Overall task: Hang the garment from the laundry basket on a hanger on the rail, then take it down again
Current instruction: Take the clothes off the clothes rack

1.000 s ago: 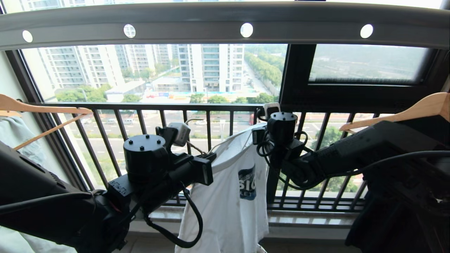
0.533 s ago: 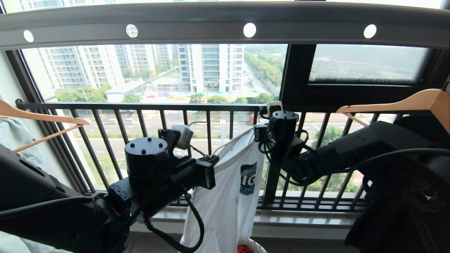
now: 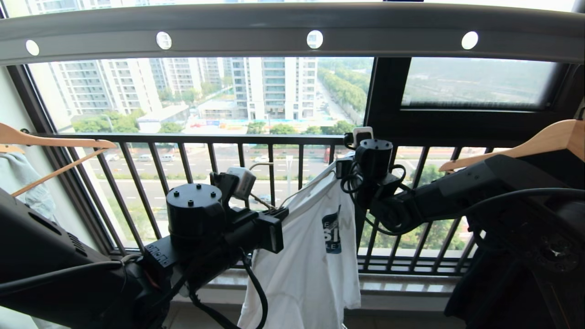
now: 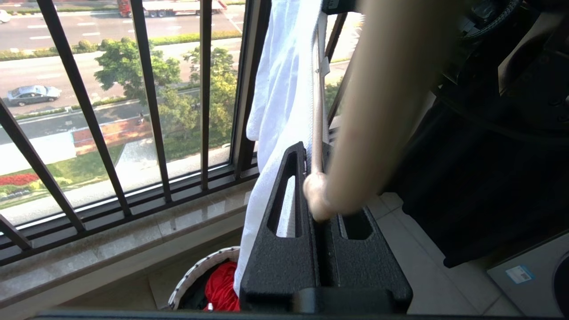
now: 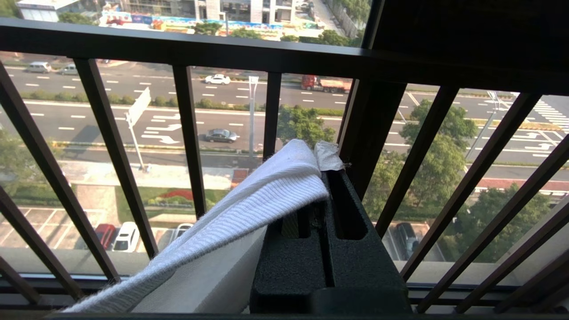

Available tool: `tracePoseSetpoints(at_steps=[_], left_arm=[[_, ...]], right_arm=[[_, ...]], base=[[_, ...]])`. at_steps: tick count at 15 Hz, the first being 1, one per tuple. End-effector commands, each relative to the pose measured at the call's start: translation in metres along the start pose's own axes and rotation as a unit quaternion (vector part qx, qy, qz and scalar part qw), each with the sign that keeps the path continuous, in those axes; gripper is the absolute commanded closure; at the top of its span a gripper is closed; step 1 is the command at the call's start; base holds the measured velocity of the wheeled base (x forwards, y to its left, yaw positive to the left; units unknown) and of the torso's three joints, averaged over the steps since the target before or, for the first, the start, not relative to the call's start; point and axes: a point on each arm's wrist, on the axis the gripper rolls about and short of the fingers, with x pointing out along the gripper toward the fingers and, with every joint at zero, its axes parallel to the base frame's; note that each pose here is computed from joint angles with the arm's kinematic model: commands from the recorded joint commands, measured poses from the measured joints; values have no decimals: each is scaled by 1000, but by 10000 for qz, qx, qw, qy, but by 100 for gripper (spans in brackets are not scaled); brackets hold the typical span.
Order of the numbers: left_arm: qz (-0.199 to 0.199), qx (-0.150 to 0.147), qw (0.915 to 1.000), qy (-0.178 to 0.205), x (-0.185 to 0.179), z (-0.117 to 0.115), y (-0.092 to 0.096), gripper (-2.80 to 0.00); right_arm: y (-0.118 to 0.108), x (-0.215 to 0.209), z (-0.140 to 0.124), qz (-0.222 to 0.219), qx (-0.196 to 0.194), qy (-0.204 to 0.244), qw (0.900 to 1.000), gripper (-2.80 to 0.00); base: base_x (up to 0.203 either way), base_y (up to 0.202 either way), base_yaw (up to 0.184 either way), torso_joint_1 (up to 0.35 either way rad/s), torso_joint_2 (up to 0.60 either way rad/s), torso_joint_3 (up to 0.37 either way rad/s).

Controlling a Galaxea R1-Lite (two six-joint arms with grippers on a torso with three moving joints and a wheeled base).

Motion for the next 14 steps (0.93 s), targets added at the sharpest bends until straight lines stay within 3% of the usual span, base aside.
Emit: tracePoseSetpoints(at_steps=[1, 14], left_arm=[[-25, -7, 10000, -96, -3, 5, -1, 0], [7, 25, 9995, -325, -10, 17, -2, 0]], right_arm=[[0, 3, -6, -32, -21, 23, 10000, 0], [18, -8, -30, 221, -217, 289, 9991, 0]], base=[[0, 0, 0, 0, 0, 0], [0, 0, 0, 0, 0, 0]])
